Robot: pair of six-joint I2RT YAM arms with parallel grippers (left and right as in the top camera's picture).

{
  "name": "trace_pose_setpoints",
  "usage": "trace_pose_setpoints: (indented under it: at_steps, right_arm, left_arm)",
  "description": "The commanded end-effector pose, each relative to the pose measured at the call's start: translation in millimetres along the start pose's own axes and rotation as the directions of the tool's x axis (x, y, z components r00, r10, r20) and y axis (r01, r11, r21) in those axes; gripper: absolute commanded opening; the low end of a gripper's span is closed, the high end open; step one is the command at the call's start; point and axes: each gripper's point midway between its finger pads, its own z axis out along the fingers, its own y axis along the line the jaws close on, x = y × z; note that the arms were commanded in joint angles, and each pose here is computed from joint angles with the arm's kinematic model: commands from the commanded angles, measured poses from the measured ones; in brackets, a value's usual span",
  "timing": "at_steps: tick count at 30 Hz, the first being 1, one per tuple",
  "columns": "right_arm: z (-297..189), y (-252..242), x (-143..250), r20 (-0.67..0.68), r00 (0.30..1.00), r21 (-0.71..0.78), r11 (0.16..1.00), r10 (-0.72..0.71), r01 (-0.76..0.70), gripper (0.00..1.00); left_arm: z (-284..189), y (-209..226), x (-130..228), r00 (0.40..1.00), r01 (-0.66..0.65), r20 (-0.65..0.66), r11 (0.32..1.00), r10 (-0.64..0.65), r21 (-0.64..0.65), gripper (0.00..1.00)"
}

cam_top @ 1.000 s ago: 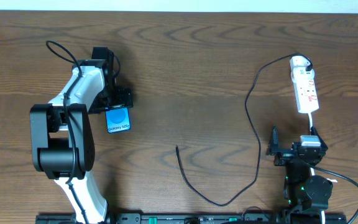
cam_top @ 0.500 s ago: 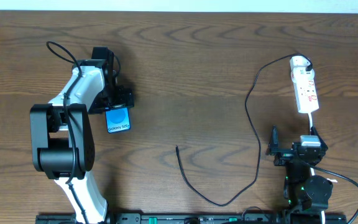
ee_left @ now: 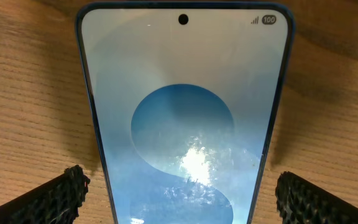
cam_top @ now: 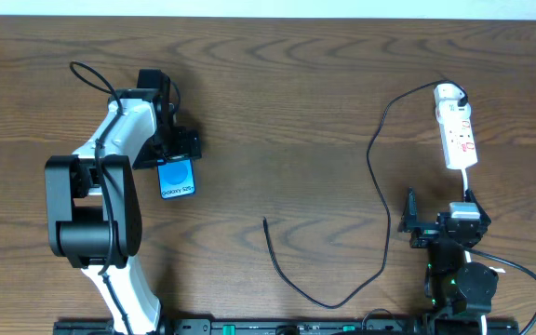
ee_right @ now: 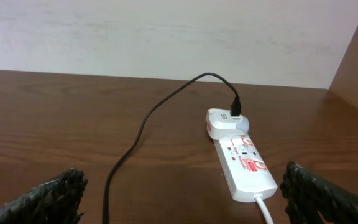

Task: Plug charger to phone and switch on socket
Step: 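Lower the open left gripper down around the phone's top edge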

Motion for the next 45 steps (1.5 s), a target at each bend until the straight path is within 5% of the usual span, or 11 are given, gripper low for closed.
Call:
trace_pose_setpoints:
  at_steps: [1, 45]
  right_arm:
    - [-0.1, 0.9, 1.1, -0.003, 1.000, -0.003, 1.000, -0.013, 0.013, 0.99]
    - [-0.1, 0.9, 1.1, -0.003, 1.000, -0.003, 1.000, -0.013, 0.013, 0.99]
  left_arm:
    - [7.9, 1.9, 7.0, 1.000, 0.003, -0.027, 1.000, -0.003, -0.004, 0.99]
    - [20.8, 2.3, 8.2, 1.000, 0.000, -0.004, 1.000, 0.000, 0.001, 0.99]
